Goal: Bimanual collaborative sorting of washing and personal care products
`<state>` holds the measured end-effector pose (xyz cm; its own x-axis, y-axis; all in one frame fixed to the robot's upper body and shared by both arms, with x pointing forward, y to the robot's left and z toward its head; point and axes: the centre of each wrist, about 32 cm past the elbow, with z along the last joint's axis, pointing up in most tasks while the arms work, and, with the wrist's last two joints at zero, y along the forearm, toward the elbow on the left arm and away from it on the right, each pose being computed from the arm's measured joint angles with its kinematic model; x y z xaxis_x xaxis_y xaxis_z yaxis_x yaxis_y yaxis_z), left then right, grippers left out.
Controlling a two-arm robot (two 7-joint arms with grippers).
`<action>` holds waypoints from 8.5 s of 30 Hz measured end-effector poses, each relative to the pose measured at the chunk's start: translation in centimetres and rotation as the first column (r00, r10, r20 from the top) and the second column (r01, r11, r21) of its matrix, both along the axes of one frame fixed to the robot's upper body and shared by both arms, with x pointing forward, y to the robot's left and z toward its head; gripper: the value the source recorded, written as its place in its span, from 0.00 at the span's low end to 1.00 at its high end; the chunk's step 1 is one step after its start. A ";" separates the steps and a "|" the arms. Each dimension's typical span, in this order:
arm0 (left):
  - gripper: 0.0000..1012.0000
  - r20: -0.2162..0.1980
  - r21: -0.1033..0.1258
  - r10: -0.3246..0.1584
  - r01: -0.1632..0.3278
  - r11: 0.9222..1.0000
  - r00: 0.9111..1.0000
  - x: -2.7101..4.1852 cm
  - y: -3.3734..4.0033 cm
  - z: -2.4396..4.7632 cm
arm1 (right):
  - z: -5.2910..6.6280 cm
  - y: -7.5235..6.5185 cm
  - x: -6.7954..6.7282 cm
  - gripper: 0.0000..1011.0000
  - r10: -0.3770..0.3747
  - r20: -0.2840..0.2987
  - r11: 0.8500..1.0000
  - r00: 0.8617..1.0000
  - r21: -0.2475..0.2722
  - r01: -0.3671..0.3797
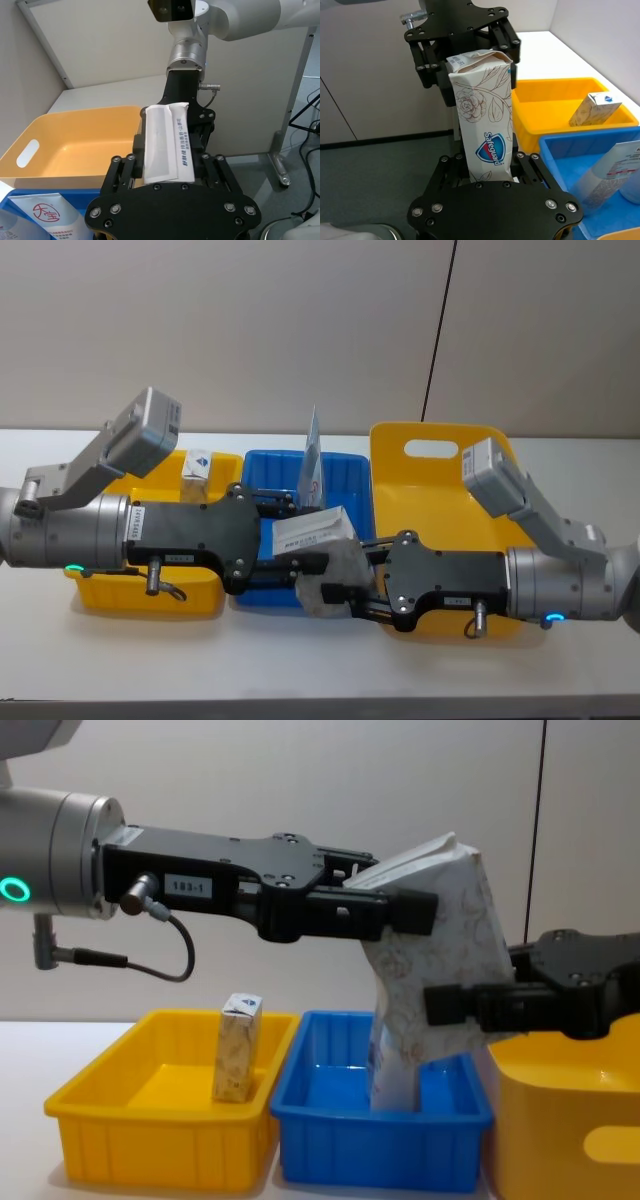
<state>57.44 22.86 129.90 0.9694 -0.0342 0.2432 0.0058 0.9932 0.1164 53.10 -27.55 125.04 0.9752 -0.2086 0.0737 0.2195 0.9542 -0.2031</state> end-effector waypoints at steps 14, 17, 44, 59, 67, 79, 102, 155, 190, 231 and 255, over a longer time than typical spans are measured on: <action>0.91 0.000 0.000 0.000 0.000 1.000 1.000 0.00 0.00 0.00 | -0.3 -0.2 -1.1 0.36 -0.032 -0.016 0.999 0.999 0.025 0.032; 0.98 0.000 0.000 0.000 0.000 1.000 1.000 0.00 0.00 0.00 | -0.4 -0.3 -1.4 0.36 -0.050 -0.018 0.998 0.999 0.028 0.051; 0.99 0.000 0.000 0.000 0.000 1.000 1.000 0.00 0.00 0.00 | -1.4 -3.9 -4.8 0.36 -0.331 -0.003 0.943 0.944 0.049 0.330; 0.99 0.000 0.000 0.000 0.000 1.000 1.000 0.00 0.00 0.00 | -1.7 -3.8 -6.0 0.36 -0.542 -0.006 0.839 0.840 0.062 0.541; 0.99 0.000 0.000 0.000 0.000 1.000 1.000 0.00 0.00 0.00 | -1.9 -3.2 -6.3 0.36 -0.640 -0.006 0.767 0.769 0.055 0.639; 0.99 0.000 0.000 0.000 0.000 1.000 1.000 0.00 0.00 0.00 | -2.3 -1.5 -6.4 0.36 -0.783 0.007 0.621 0.621 0.027 0.783; 0.99 0.000 0.000 0.000 0.000 1.000 1.000 0.00 0.00 0.00 | -3.5 2.9 -5.0 0.36 -0.945 0.050 0.322 0.324 -0.035 0.946; 0.99 0.000 0.000 0.000 0.000 1.000 1.000 0.00 0.00 0.00 | -3.3 5.3 -4.0 0.99 -0.951 0.071 0.299 0.302 -0.053 0.953; 0.99 0.000 0.000 0.000 0.000 1.000 1.000 0.00 0.00 0.00 | -1.7 8.7 -5.3 0.99 -0.845 -0.006 0.535 0.535 -0.023 0.845; 0.99 0.000 0.000 0.000 0.000 1.000 1.000 0.00 0.00 0.00 | -2.7 12.4 -2.3 0.99 -0.798 0.009 0.600 0.602 -0.071 0.797; 0.99 0.000 0.000 0.000 0.000 1.000 1.000 0.00 0.00 0.00 | -3.8 14.2 -0.6 0.99 -0.798 0.033 0.597 0.602 -0.095 0.796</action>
<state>57.44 22.86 129.90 0.9694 -0.0341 0.2432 0.0057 0.9932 0.1165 52.54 -13.34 121.25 0.4254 -0.8963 0.1251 0.8807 0.3781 -0.2853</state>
